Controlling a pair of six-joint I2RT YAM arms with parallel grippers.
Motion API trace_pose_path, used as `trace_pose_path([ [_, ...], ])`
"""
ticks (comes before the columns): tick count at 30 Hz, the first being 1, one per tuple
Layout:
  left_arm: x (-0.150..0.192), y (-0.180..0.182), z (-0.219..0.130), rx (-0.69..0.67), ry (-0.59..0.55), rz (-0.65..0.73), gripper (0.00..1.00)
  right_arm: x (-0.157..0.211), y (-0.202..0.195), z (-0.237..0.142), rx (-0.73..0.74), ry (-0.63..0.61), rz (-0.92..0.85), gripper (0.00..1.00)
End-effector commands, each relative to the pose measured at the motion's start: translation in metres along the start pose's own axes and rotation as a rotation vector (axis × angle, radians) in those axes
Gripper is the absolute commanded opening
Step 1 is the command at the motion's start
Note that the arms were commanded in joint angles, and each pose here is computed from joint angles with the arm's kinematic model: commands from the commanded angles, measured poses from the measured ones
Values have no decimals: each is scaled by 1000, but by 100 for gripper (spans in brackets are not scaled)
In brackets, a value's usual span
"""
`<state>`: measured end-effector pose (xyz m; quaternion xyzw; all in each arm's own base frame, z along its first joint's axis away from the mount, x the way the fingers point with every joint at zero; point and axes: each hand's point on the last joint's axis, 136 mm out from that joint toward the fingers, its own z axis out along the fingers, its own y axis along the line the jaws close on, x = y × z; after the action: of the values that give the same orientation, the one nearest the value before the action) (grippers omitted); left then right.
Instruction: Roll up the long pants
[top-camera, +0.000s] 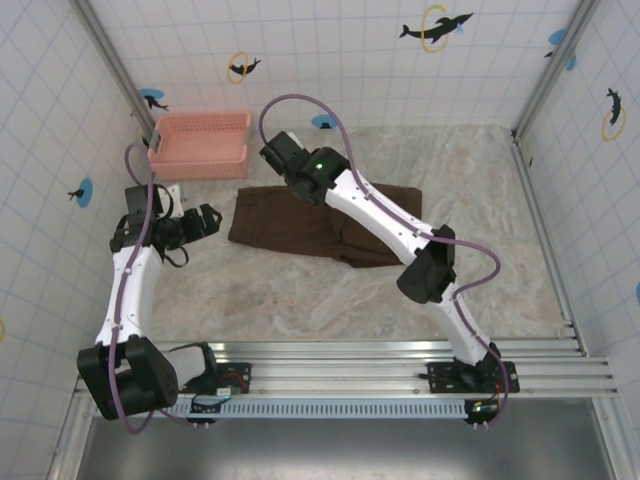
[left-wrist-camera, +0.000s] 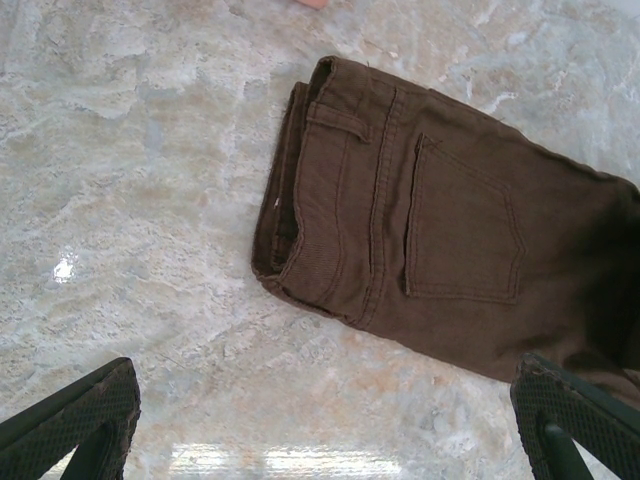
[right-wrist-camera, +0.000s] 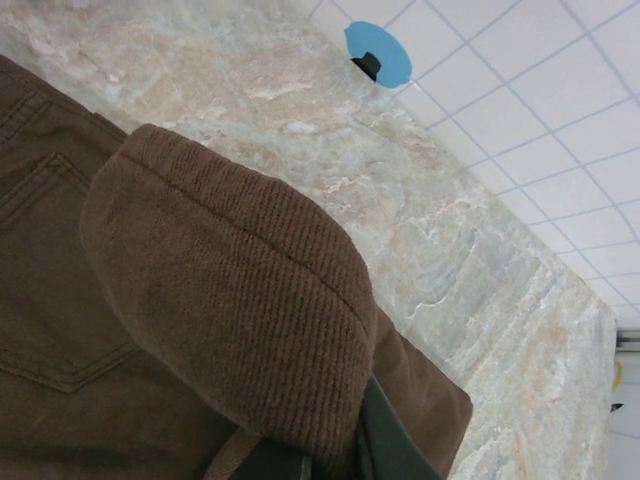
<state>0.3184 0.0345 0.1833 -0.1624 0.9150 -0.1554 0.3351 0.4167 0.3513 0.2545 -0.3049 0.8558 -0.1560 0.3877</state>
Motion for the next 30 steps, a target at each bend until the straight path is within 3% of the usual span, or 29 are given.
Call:
trace_pose_path([
  [1, 3, -3, -2, 6, 1, 3, 97, -18, -24, -42, 27, -92, 39, 0],
  [11, 6, -2, -4, 2, 1, 7, 97, -22, -16, -51, 3, -112, 20, 0],
  [24, 2, -3, 4, 25, -8, -39, 97, -23, 37, -3, -84, -80, -27, 0],
  [30, -8, -20, 10, 136, -45, -145, 97, -21, 60, 16, -148, -65, -20, 0],
])
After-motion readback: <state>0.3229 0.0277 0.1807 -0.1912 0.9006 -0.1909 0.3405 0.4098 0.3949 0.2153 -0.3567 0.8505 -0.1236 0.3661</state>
